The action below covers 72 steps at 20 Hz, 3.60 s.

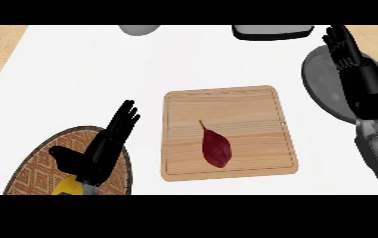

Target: Pick the pear from the cutting board and place it in the pan

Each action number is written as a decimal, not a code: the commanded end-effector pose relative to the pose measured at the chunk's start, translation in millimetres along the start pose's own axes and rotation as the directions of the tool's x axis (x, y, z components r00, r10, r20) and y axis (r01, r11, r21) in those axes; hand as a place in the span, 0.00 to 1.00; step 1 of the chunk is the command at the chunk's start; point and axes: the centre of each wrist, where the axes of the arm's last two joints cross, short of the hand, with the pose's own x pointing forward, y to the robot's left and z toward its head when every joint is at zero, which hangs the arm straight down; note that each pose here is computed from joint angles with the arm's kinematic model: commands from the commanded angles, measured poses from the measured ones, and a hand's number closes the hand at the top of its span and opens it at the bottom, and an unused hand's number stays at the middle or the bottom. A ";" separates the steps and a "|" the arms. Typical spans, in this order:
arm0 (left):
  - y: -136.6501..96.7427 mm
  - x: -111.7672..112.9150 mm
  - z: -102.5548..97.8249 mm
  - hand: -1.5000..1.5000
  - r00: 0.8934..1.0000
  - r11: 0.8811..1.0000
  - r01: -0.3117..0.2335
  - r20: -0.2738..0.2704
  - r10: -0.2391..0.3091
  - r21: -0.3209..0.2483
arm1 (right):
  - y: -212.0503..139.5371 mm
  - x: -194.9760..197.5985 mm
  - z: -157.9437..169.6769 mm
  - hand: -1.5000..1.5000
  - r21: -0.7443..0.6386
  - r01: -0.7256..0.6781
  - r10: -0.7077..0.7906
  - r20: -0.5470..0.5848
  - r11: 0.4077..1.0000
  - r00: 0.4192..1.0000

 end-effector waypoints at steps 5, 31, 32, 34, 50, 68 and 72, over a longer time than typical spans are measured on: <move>32.1 51.3 -23.0 0.50 0.978 0.975 0.165 0.107 -0.182 0.147 | 91.7 12.4 -14.4 1.00 0.392 0.546 -0.575 -0.050 0.740 0.816; 46.7 81.6 -43.8 0.50 0.983 0.941 0.163 0.034 -0.181 0.298 | 70.6 -2.6 -96.2 0.00 0.780 -0.305 0.042 0.339 0.547 0.940; 53.1 93.4 -35.1 0.50 0.982 0.937 0.172 0.023 -0.187 0.304 | 52.1 3.6 -100.8 0.00 0.798 -0.328 0.065 0.344 0.505 0.937; 58.2 94.6 -36.9 0.50 0.978 0.938 0.184 0.039 -0.204 0.295 | 82.8 2.4 -106.7 0.00 0.811 -0.356 0.090 0.356 0.465 0.930; 55.1 91.8 -25.3 0.50 0.984 0.932 0.161 0.025 -0.179 0.323 | 104.7 26.5 -61.8 0.00 0.779 -0.626 0.264 0.598 0.028 0.756; 52.1 93.2 -28.6 0.50 0.982 0.935 0.170 0.025 -0.187 0.310 | 156.0 50.5 -31.0 0.00 0.761 -0.647 0.372 0.589 0.042 0.717; 56.6 79.8 -26.9 0.50 0.982 0.933 0.170 0.025 -0.187 0.319 | 181.9 37.0 -14.8 0.00 0.757 -0.652 0.386 0.591 0.037 0.708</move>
